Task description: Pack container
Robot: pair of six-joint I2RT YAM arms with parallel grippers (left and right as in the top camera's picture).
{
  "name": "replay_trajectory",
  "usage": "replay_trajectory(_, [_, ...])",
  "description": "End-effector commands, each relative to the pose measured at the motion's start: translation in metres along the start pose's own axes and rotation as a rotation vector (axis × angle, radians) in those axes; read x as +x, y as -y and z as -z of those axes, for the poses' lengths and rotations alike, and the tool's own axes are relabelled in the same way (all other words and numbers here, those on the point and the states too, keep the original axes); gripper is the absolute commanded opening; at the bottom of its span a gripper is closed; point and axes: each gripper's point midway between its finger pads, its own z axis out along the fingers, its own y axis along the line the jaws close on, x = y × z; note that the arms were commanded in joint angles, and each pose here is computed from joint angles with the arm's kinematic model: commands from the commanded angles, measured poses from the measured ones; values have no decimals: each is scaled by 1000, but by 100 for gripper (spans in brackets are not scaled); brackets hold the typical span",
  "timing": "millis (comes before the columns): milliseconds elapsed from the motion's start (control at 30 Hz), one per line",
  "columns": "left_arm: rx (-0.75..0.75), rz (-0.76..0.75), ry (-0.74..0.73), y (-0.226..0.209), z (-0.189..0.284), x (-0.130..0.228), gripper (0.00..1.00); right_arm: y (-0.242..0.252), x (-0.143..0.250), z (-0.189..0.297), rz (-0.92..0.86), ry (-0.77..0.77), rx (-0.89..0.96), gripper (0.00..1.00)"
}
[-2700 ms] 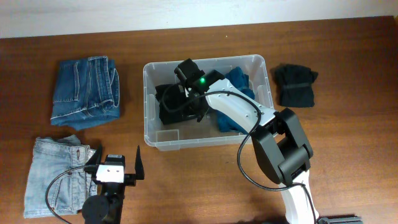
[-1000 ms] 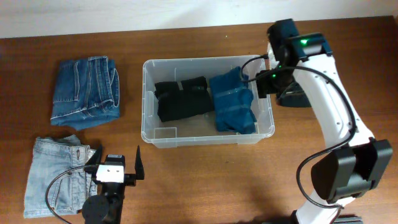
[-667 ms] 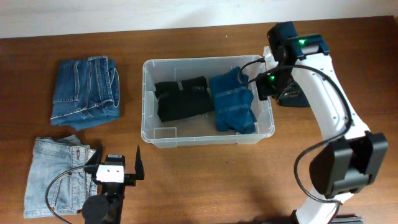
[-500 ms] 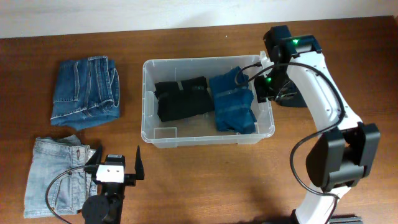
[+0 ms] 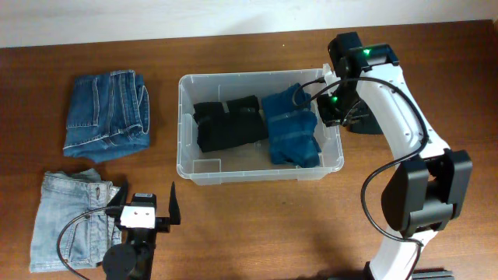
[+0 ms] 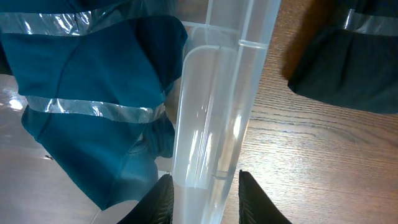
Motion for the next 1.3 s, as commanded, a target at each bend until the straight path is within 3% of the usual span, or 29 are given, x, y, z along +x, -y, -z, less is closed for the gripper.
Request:
replay_trajectory(0, [5, -16, 3, 1, 0, 1, 99, -1, 1, -9, 0, -21, -6, 27])
replay_trajectory(933, [5, -16, 3, 1, 0, 1, 99, -2, 3, -34, -3, -88, -13, 28])
replay_trajectory(1100, [5, -16, 3, 1, 0, 1, 99, -2, 3, -34, 16, -86, -13, 19])
replay_trajectory(1267, [5, -16, 3, 1, 0, 1, 100, 4, 2, -34, 56, -83, 12, 18])
